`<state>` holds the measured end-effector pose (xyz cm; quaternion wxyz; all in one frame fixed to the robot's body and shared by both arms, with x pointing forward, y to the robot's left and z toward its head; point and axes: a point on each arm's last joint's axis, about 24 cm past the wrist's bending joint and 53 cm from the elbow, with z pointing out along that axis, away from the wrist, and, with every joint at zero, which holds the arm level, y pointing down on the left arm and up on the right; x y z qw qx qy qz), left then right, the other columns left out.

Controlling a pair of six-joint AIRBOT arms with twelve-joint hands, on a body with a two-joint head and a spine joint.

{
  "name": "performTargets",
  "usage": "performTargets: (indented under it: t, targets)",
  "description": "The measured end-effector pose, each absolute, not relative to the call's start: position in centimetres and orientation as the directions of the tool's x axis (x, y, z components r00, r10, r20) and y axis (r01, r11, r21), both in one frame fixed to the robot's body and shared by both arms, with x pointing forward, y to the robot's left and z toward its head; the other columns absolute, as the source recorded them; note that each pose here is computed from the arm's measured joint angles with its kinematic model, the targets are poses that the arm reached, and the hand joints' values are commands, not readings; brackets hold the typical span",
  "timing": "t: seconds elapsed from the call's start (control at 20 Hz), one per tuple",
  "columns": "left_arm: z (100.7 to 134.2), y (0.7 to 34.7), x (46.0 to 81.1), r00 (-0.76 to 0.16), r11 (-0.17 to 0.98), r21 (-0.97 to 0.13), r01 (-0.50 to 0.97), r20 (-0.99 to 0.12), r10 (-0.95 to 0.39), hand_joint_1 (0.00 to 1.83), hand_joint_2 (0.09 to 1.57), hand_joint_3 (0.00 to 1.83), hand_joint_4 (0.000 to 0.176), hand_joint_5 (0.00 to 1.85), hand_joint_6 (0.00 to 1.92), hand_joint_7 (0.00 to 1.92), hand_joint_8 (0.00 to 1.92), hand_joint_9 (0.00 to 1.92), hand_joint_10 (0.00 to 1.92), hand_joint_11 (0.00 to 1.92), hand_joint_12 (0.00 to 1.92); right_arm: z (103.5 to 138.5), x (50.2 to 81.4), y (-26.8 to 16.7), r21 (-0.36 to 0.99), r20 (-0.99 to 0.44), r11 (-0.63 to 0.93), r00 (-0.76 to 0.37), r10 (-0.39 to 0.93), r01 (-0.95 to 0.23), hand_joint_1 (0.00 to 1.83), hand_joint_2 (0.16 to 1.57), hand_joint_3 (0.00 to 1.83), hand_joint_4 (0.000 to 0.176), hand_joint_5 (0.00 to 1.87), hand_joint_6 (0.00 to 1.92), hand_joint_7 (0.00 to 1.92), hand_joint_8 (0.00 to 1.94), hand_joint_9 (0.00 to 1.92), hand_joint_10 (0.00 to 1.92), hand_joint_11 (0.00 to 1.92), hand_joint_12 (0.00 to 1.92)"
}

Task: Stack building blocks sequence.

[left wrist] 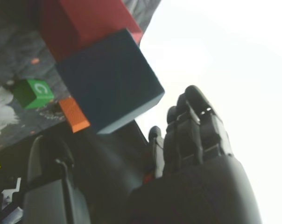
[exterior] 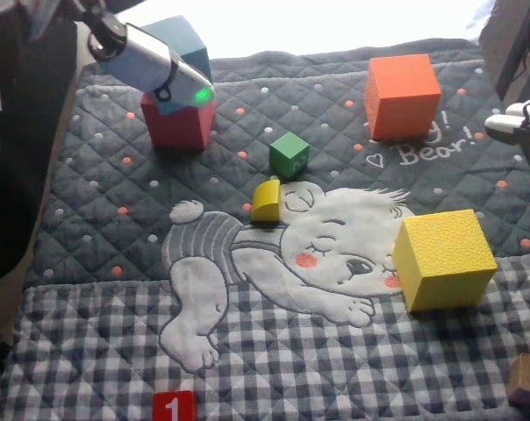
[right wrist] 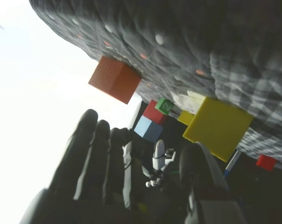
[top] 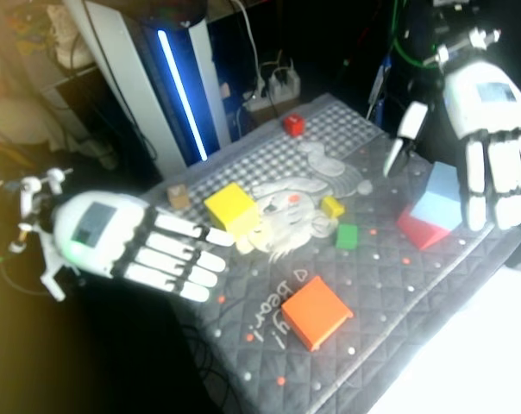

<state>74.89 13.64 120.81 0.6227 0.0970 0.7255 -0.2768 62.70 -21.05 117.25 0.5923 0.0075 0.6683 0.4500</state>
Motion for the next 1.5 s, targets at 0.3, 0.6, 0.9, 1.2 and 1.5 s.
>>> performTargets:
  t: [0.3, 0.6, 0.9, 1.2, 1.5]
  targets:
    - [122.3, 14.5, 67.1, -0.133, 0.755, -0.298, 0.584, -0.953, -0.273, 0.57, 0.87, 0.00, 0.176, 0.04, 0.00, 0.00, 0.00, 0.00, 0.00, 0.00, 0.05, 121.6, 60.1, -17.2, 0.553, -0.795, 0.471, -0.267, 0.545, -0.687, 0.62, 1.12, 0.00, 0.100, 0.17, 0.00, 0.22, 0.00, 0.21, 0.01, 0.26, 0.05]
    - [119.7, 16.3, 61.3, -0.220, 0.715, -0.379, 0.588, -0.925, -0.309, 0.62, 0.89, 0.00, 0.172, 0.11, 0.01, 0.10, 0.01, 0.01, 0.00, 0.00, 0.00, 122.1, 57.4, -13.9, 0.515, -0.817, 0.389, -0.300, 0.492, -0.764, 0.59, 0.99, 0.01, 0.157, 0.06, 0.00, 0.15, 0.00, 0.12, 0.00, 0.08, 0.02]
    - [118.4, 17.4, 60.7, -0.272, 0.698, -0.467, 0.543, -0.884, -0.380, 0.66, 0.90, 0.00, 0.156, 0.12, 0.00, 0.06, 0.00, 0.00, 0.00, 0.02, 0.01, 119.1, 59.5, -13.3, 0.582, -0.790, 0.412, -0.368, 0.490, -0.701, 0.57, 1.01, 0.00, 0.175, 0.02, 0.00, 0.16, 0.00, 0.20, 0.01, 0.18, 0.09]
    - [117.2, 17.9, 60.4, -0.302, 0.694, -0.514, 0.504, -0.858, -0.416, 0.68, 0.89, 0.00, 0.162, 0.12, 0.00, 0.03, 0.00, 0.00, 0.00, 0.04, 0.03, 115.1, 61.1, -12.4, 0.615, -0.785, 0.468, -0.435, 0.442, -0.634, 0.68, 0.98, 0.00, 0.170, 0.12, 0.00, 0.24, 0.01, 0.39, 0.01, 0.20, 0.90]
    - [116.2, 17.7, 60.1, -0.322, 0.688, -0.535, 0.491, -0.845, -0.427, 0.70, 0.90, 0.00, 0.169, 0.11, 0.00, 0.04, 0.01, 0.00, 0.00, 0.03, 0.02, 114.1, 61.6, -11.6, 0.623, -0.780, 0.472, -0.451, 0.434, -0.624, 1.26, 1.14, 0.00, 0.000, 0.69, 0.00, 0.94, 0.79, 1.02, 0.15, 0.61, 1.25]
